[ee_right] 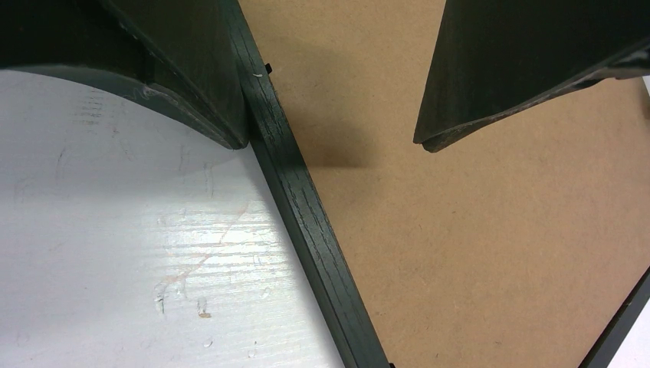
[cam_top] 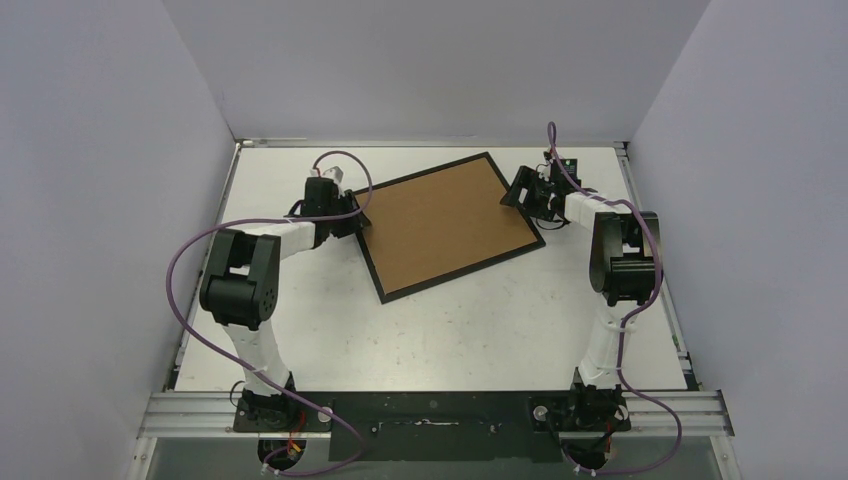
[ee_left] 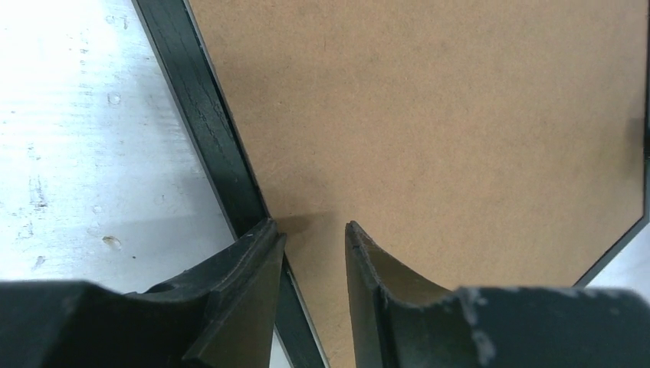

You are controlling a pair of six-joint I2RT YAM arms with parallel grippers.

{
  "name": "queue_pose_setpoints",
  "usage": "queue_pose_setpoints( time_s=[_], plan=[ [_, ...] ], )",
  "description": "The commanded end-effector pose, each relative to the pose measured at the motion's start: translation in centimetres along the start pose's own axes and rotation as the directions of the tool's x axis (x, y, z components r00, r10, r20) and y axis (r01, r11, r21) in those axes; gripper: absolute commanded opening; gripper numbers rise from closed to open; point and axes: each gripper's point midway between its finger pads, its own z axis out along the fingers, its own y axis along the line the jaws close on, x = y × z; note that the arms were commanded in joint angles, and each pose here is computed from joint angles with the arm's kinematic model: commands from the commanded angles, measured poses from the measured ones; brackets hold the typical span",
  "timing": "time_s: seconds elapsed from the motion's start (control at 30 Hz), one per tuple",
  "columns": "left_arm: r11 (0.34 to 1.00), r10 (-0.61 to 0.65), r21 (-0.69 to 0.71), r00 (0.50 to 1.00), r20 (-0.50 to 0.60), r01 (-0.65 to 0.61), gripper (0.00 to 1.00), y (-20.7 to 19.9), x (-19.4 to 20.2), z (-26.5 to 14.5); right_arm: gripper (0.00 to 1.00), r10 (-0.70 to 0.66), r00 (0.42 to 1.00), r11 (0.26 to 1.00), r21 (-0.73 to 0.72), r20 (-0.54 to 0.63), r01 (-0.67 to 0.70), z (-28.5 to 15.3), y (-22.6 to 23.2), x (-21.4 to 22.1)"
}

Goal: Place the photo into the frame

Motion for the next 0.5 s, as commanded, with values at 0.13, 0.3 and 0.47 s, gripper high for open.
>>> queue_pose_setpoints(
  time_s=[0.13,0.3,0.47],
  plan=[
    [0.898,-0.172,0.378,0.971,-0.167,0.224,0.36,-10.2,0.7,-1.9,0.82,0.056,0.962,0.997,-0.032,-0.269,-0.067,0.5,2.0,8.9],
    [0.854,-0.223,0.449,0.964,-0.146,0.265,0.32,-11.9,-1.3,-3.7,0.82,0.054,0.960,0.997,-0.036,-0.274,-0.067,0.5,2.4,9.1],
    [0.866,-0.223,0.432,0.968,-0.114,0.251,0.30,-11.7,-1.5,-5.1,0.82,0.043,0.959,0.997,-0.052,-0.280,-0.060,0.4,3.3,9.5]
  ],
)
